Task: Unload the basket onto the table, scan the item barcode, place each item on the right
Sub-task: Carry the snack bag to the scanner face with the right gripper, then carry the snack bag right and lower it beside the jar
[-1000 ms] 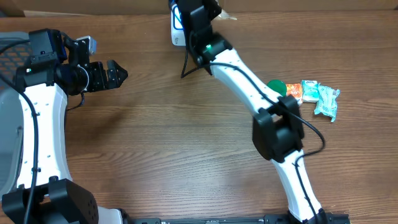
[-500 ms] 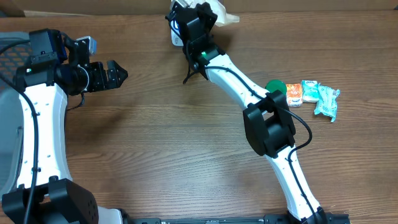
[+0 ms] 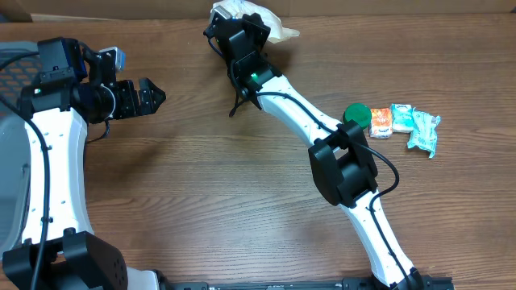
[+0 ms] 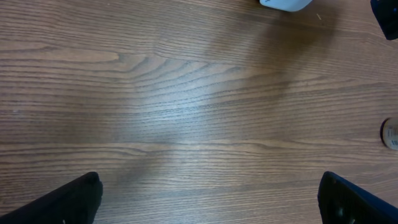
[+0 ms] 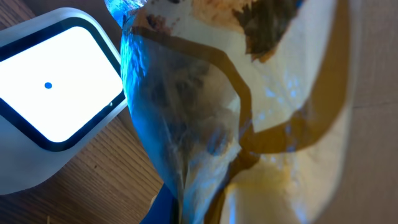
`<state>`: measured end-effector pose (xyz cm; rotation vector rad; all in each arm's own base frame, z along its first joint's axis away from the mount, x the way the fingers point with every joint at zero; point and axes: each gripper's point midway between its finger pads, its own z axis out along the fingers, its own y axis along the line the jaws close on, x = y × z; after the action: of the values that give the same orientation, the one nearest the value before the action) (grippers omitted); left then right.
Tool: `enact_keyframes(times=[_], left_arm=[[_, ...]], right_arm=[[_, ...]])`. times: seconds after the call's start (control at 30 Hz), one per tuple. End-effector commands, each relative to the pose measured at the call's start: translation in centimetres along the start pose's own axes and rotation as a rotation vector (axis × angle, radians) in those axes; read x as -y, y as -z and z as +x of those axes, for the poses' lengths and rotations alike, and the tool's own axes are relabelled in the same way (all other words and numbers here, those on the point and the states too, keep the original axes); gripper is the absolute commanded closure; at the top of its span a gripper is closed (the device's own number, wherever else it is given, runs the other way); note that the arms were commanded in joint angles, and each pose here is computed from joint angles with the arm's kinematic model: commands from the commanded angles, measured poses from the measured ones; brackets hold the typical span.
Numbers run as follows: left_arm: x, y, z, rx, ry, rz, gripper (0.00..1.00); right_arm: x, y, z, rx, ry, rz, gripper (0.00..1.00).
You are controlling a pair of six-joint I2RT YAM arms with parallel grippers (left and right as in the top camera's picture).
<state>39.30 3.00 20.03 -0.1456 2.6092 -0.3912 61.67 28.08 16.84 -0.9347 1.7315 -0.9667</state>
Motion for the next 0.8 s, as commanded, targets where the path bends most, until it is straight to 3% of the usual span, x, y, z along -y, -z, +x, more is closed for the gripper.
enact_keyframes(times=[0.0, 0.17, 0.43, 0.63, 0.77], left_arm=[[0.0, 0.7, -0.6, 0.024, -0.019, -0.009, 0.00], [0.0, 0.7, -0.6, 0.024, -0.019, -0.009, 0.00], [0.0, 0.7, -0.6, 0.024, -0.019, -0.009, 0.01], [0.0, 0.7, -0.6, 0.024, -0.019, -0.009, 0.00], [0.0, 0.7, -0.6, 0.024, -0.019, -0.009, 0.01]], right_arm=[[0.4, -0.3, 0.3, -0.013, -0.029, 0.019, 0.96], [0.8, 0.3, 0.0, -0.016, -0.082, 0.032, 0.96], [8.8, 5.1, -2.2, 0.069, -0.449, -0.008, 0.96], [13.2, 13.3, -3.7, 0.177, -0.814, -0.406, 0.96], [16.5, 19.3, -1.9, 0.197, -0.961, -0.694, 0.96]])
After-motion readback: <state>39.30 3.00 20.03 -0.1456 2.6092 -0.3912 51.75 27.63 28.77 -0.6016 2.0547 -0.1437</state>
